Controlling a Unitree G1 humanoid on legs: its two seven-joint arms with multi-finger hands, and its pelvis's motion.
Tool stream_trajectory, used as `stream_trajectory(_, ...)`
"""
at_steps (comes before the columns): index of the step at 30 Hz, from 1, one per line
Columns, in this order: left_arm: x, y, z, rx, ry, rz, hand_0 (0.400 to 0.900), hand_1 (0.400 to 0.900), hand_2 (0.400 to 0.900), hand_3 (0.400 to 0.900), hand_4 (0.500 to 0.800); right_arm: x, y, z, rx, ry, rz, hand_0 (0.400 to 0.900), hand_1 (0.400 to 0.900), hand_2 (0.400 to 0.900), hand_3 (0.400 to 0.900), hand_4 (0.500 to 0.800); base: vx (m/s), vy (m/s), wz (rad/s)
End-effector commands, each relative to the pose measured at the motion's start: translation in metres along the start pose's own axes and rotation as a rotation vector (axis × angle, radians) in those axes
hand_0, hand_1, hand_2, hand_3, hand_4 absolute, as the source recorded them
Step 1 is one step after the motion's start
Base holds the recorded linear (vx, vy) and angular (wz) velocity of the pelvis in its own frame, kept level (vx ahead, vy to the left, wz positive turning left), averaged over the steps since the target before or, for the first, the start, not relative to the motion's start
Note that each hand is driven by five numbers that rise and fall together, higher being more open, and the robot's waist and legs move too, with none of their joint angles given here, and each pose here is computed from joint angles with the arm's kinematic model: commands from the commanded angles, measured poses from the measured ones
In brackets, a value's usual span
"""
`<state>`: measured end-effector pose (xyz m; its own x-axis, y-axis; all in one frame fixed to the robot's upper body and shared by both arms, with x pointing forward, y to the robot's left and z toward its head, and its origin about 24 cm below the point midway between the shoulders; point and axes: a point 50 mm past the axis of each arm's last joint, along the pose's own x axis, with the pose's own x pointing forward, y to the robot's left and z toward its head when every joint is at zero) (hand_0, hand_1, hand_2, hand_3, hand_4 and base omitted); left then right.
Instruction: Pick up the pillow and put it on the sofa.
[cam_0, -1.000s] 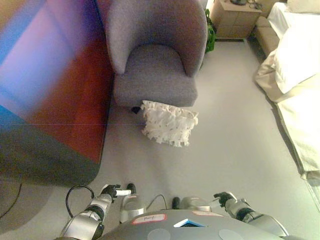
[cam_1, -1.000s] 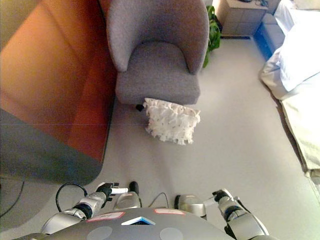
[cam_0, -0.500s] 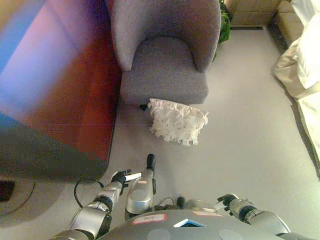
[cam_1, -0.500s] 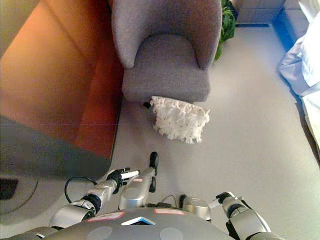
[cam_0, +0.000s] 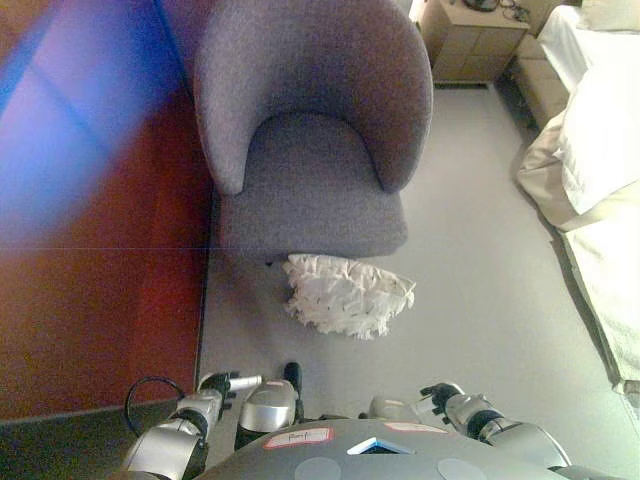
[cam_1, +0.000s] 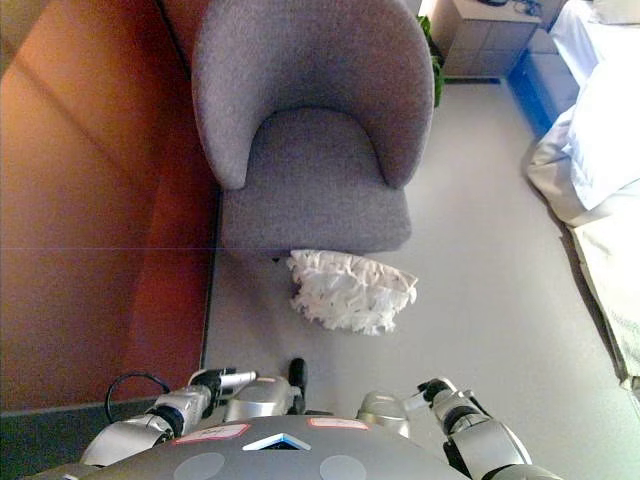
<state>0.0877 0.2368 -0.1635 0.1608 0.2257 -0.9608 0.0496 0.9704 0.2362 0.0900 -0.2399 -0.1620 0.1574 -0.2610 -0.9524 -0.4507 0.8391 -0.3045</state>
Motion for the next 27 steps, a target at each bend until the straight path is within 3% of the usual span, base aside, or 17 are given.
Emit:
stream_trajectory(1,0.0,0.02,-0.011,0.074,0.048,0.066,0.9,0.9,0.9,0.9,0.8,0.0,0.008,-0.004,0.031,-0.002,-0.002,0.9,0.9,0.9,0.9,0.8,0.173,-0.187,0.72)
stream_trajectory(13,-0.001,0.026,-0.012,0.075,0.028,0.092,0.9,0.9,0.9,0.9,0.8,-0.004,-0.022,0.025,-0.123,-0.133,-0.222,0.9,0.9,0.9,0.9,0.8,0.073,-0.146,0.23)
stream_trajectory(19,-0.002,0.041,-0.009,0.109,0.006,0.127,0.9,0.9,0.9,0.9,0.8,-0.014,-0.052,0.055,-0.324,-0.248,-0.466,0.9,0.9,0.9,0.9,0.8,-0.009,-0.136,0.19)
stream_trajectory(22,-0.003,0.051,-0.005,0.119,-0.006,0.148,0.9,0.9,0.9,0.9,0.8,-0.019,-0.067,0.064,-0.27,-0.262,-0.544,0.9,0.9,0.9,0.9,0.8,-0.025,-0.117,0.18)
stream_trajectory(24,-0.006,0.064,0.008,0.128,-0.014,0.165,0.9,0.9,0.9,0.9,0.8,-0.027,-0.104,0.074,-0.235,-0.281,-0.577,0.9,0.9,0.9,0.9,0.8,0.008,-0.149,0.21)
stream_trajectory(27,-0.006,0.053,0.026,0.122,-0.065,0.137,0.9,0.9,0.9,0.9,0.8,-0.034,-0.112,0.09,-0.208,-0.309,-0.656,0.9,0.9,0.9,0.9,0.8,-0.153,0.037,0.15)
